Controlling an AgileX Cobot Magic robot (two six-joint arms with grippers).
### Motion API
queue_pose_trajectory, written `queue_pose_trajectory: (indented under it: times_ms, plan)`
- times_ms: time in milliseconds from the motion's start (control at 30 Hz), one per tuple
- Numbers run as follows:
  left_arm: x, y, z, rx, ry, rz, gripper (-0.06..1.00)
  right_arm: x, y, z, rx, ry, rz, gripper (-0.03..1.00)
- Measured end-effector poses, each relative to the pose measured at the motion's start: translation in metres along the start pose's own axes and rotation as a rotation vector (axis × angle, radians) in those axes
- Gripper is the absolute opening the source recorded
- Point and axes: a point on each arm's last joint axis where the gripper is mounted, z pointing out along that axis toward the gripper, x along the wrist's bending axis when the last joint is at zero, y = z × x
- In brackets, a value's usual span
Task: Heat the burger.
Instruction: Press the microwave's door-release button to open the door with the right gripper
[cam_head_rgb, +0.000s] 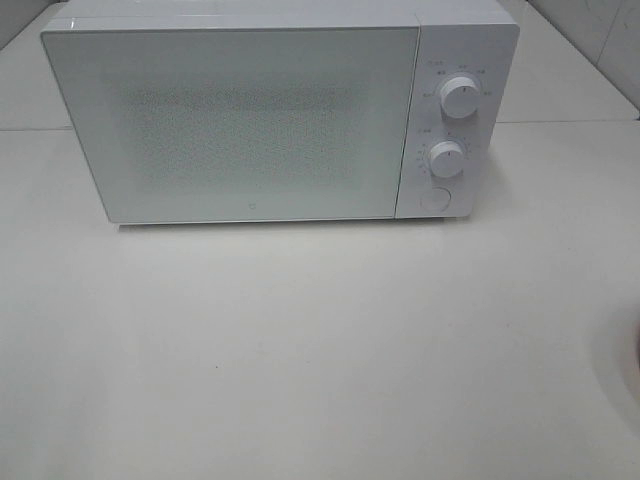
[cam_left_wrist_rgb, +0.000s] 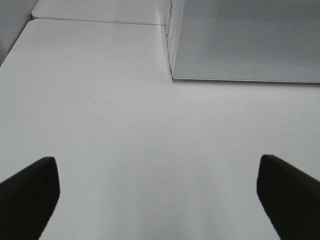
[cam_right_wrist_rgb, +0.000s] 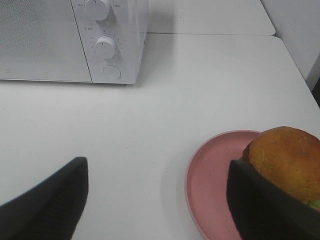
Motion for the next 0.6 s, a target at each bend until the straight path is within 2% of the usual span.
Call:
queue_pose_trajectory:
  times_ms: [600]
  plan:
    - [0.0,0.0,0.0,0.0,0.0,0.0,0.99,0.0,0.0,0.0,0.0,0.0,0.0,0.76]
